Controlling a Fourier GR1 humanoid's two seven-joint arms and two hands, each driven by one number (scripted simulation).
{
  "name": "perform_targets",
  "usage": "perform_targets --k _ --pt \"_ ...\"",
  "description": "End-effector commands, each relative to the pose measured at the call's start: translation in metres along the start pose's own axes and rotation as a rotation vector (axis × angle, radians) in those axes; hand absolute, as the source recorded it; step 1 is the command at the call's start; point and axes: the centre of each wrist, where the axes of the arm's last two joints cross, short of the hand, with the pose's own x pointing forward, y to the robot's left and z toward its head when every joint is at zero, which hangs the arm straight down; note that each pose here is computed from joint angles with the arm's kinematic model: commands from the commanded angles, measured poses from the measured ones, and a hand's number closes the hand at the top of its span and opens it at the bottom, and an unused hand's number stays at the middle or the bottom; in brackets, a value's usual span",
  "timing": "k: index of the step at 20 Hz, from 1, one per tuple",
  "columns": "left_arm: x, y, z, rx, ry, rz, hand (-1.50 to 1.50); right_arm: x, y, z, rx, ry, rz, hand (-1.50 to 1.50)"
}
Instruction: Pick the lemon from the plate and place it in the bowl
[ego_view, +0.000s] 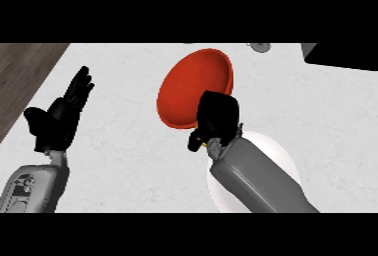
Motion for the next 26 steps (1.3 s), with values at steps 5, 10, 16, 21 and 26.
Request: perform_targets --k 5,10,16,21,26 --pt "-0.017 0.002 0.004 0.030 0.046 -0.006 0.00 0.073 -0.065 0.025 -0.431 0.053 -0.097 1.50" --pt "-0.006 0.008 -0.002 0.047 0.028 -0.007 0.00 0.091 -0.085 0.027 -0.495 0.101 -0.137 1.50" --pt "-0.007 0.014 -0.003 0.080 0.037 0.000 0.00 0.095 -0.092 0.022 -0.502 0.122 -0.211 1.50" --pt "-0.007 0.022 0.009 0.098 0.033 0.004 0.00 0.078 -0.082 -0.008 -0.461 0.140 -0.293 1.50" --pt "-0.012 0.029 0.009 0.085 0.042 0.011 0.00 0.051 -0.047 -0.041 -0.476 0.120 -0.304 1.50"
